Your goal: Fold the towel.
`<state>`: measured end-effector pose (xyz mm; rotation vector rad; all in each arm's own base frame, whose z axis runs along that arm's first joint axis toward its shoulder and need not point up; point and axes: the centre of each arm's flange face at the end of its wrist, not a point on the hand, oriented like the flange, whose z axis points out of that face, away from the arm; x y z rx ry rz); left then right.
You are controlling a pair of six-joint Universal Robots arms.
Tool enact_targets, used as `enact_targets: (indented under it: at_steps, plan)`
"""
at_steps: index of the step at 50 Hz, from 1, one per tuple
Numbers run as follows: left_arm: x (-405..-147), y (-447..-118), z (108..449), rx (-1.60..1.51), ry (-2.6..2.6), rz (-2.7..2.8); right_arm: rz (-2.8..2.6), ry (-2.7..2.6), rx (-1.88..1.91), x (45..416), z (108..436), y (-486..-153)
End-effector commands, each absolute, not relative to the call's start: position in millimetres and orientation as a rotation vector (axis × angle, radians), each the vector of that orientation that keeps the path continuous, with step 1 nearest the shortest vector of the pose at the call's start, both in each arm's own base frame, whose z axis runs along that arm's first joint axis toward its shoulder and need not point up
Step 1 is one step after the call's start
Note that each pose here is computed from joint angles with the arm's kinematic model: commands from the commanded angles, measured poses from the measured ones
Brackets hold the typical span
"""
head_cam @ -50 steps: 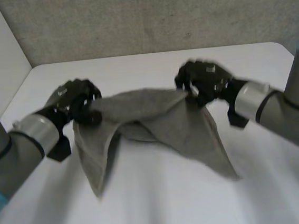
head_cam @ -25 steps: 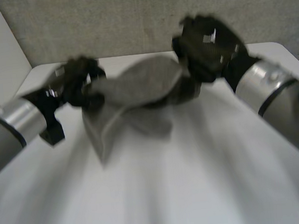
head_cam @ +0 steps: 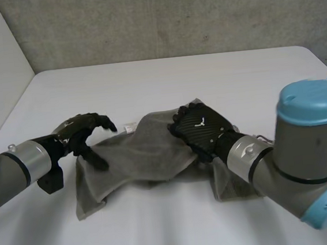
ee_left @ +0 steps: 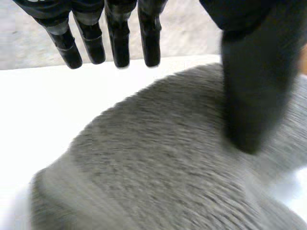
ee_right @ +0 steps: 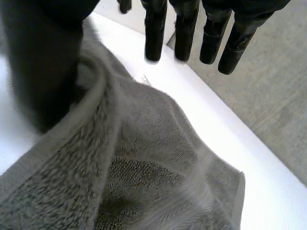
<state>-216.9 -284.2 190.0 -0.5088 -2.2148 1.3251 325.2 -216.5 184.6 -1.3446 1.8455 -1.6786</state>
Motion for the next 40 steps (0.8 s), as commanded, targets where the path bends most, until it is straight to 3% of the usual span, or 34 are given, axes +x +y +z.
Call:
enact_targets:
  at_steps: [1, 12, 18, 29, 40]
  plan:
    - [-207.3, -288.6, 182.7, -0.507, -2.374, 1.42, -1.685, 1.955, -1.191, 322.5, 177.8, -227.9]
    - [-217.2, -242.9, 212.4, -0.598, -2.293, 1.547, -1.649, 2.057, -0.869, 285.7, 198.8, -230.8]
    - [-224.0, -206.4, 227.3, -0.638, -2.202, 1.665, -1.541, 2.143, -0.78, 269.8, 187.9, -225.8]
    - [-233.6, -155.4, 203.9, -0.699, -2.318, 1.655, -1.439, 2.205, -0.778, 259.1, 168.4, -220.6]
    - [-235.3, -136.6, 176.7, -0.776, -2.436, 1.546, -1.422, 2.191, -0.811, 264.0, 165.6, -211.1]
